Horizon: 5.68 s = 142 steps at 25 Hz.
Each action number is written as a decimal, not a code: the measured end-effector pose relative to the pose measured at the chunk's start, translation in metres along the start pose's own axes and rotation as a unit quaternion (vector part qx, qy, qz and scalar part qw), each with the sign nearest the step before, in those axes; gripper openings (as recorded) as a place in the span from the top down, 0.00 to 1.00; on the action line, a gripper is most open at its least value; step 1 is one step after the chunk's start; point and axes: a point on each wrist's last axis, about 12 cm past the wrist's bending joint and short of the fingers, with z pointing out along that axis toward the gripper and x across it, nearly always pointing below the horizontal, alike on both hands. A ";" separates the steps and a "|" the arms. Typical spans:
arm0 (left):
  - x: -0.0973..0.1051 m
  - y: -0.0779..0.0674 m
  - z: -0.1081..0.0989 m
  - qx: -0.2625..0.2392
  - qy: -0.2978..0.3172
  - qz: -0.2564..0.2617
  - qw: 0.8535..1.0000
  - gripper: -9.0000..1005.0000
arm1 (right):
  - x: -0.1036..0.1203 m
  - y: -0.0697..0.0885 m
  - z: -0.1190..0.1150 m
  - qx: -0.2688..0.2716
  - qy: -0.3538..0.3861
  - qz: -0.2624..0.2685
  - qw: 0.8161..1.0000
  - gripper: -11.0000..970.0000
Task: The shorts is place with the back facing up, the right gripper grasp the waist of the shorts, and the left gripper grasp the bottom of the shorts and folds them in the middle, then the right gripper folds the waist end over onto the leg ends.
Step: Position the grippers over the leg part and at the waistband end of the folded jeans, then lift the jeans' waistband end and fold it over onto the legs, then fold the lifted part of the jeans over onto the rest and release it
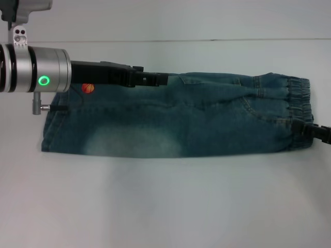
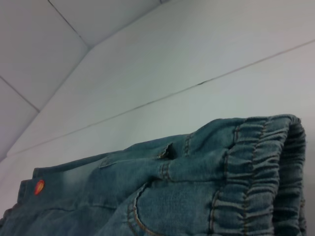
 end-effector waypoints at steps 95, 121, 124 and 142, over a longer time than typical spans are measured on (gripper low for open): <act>0.016 -0.014 0.112 -0.170 0.061 0.030 0.983 0.97 | -0.081 0.040 -0.008 -0.031 -0.038 -0.087 0.995 0.94; 0.030 -0.044 0.135 -0.114 0.095 0.016 0.989 0.96 | -0.139 0.081 -0.019 -0.042 -0.044 -0.160 0.985 0.95; 0.034 -0.050 0.137 -0.098 0.098 0.010 0.990 0.96 | -0.142 0.085 -0.018 -0.047 -0.042 -0.165 0.984 0.95; 0.039 -0.072 0.140 -0.033 0.086 -0.013 0.996 0.93 | -0.162 0.106 0.002 -0.059 -0.018 -0.200 0.978 0.95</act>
